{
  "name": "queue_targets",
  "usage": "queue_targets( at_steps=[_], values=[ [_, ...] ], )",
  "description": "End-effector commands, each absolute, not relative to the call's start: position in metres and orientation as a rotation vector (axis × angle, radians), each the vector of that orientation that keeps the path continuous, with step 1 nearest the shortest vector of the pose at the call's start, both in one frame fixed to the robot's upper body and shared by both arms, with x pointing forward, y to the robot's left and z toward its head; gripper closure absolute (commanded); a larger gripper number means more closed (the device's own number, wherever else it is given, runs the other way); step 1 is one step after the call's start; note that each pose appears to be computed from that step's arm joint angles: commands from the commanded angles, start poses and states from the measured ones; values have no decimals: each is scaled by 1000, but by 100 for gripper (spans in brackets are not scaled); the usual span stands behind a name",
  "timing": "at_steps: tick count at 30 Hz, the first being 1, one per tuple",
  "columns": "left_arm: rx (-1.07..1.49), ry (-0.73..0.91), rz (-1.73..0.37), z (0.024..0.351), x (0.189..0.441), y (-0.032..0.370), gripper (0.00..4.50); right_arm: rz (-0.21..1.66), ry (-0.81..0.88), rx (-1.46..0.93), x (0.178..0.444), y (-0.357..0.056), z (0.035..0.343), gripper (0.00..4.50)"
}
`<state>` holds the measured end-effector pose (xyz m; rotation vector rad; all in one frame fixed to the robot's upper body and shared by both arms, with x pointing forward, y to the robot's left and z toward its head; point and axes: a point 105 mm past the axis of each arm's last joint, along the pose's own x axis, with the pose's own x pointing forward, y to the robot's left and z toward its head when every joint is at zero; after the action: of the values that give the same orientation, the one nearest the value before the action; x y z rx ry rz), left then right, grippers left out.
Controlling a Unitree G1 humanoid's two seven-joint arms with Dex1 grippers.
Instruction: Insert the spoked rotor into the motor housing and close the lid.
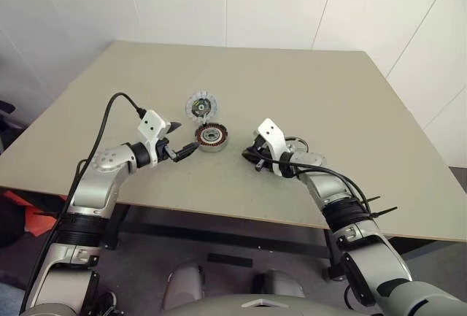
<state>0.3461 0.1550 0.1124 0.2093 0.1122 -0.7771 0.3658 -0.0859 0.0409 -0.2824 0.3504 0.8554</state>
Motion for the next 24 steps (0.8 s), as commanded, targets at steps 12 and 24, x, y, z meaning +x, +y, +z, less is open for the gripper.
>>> queue_targets(
  at_steps=[12, 24],
  values=[
    [248, 41, -766, 129, 350, 154, 0, 779, 93, -302, 399, -85, 126, 393],
    [257, 40, -774, 128, 353, 151, 0, 600, 169, -348, 440, -111, 108, 393]
  ],
)
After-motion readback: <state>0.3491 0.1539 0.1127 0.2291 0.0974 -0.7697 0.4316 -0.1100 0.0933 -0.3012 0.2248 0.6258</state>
